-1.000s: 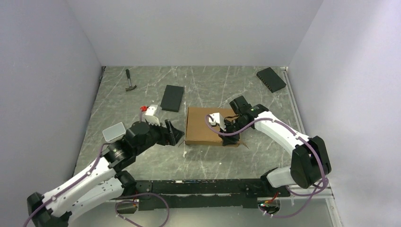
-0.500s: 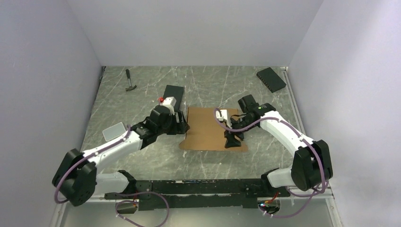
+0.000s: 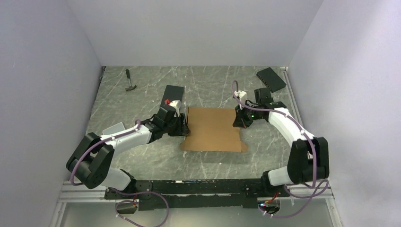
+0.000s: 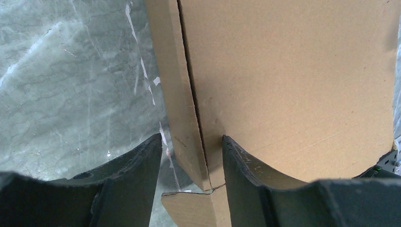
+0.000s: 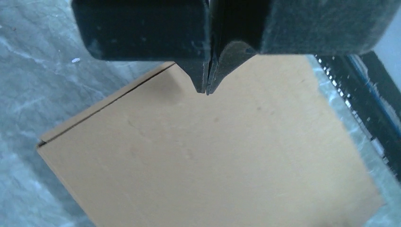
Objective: Fold the paper box
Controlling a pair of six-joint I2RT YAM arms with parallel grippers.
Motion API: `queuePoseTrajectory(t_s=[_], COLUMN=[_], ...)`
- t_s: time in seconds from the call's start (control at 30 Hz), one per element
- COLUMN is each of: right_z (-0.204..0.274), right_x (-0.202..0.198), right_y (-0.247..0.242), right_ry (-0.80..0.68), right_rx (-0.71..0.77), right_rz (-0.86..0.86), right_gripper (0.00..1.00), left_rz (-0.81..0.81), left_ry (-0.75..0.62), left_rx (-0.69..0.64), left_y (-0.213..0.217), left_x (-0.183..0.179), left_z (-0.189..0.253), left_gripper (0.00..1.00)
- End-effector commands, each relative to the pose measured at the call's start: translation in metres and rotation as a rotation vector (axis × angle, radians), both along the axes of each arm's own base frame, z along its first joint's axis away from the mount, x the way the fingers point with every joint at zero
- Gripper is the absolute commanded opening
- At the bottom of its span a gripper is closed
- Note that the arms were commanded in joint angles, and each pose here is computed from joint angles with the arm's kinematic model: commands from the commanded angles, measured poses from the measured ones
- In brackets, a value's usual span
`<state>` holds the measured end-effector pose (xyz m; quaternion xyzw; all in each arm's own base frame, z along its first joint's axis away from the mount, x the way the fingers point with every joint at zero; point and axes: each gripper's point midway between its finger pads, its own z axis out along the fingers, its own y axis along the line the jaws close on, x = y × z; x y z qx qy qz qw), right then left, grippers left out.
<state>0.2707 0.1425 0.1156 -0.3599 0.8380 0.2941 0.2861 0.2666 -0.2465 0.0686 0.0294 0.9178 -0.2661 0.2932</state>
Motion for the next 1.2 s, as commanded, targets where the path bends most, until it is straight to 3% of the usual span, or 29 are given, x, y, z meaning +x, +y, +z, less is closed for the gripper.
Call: queuePoseTrajectory(t_s=[0.0,0.2,0.33,0.47,0.57,0.7,0.87,1.1,1.17], right_z=[-0.028,-0.05,-0.018,0.018,0.023,0.001,-0.027,-0.037,-0.045], right_x=[0.026,0.028,0.024,0.02,0.023,0.029,0.024,0.02,0.018], right_y=[-0.018,-0.029,-0.016,-0.019,-0.038,-0.054,-0.049,-0.035,-0.035], right_ry=[0.073,0.115,0.075,-0.008,-0.009,0.113,0.32,0.438,0.472], right_rx=[-0.1,-0.174,-0.059,0.052,0.106,0.13,0.207,0.306,0.305], right_rz=[-0.187,-0.213,-0.148,-0.154,-0.245,-0.366,-0.382,-0.354,-0.359], right_gripper=[0.0,0.0,0.03,0.29,0.57,0.75,0.77,0.76,0.71], left_rz=[0.001,-0.006,-0.006,-0.006,0.003,0.034,0.092,0.132,0.137], left_ry=[-0.008,-0.012,-0.028,-0.059,-0.093,-0.144,-0.184,-0.162,-0.16], left_rx=[-0.018,-0.03,-0.043,-0.072,-0.099,-0.14,-0.225,-0.338,-0.369], left_y=[-0.005,-0.006,-0.005,-0.003,-0.001,0.006,0.015,0.026,0.026], left_x=[0.008,0.007,0.008,0.008,0.008,0.004,-0.003,-0.025,-0.028], left_z=[0.004,0.005,0.01,0.024,0.038,0.057,0.068,0.054,0.053], left_gripper=[0.54,0.54,0.54,0.56,0.6,0.68,0.82,0.92,0.96])
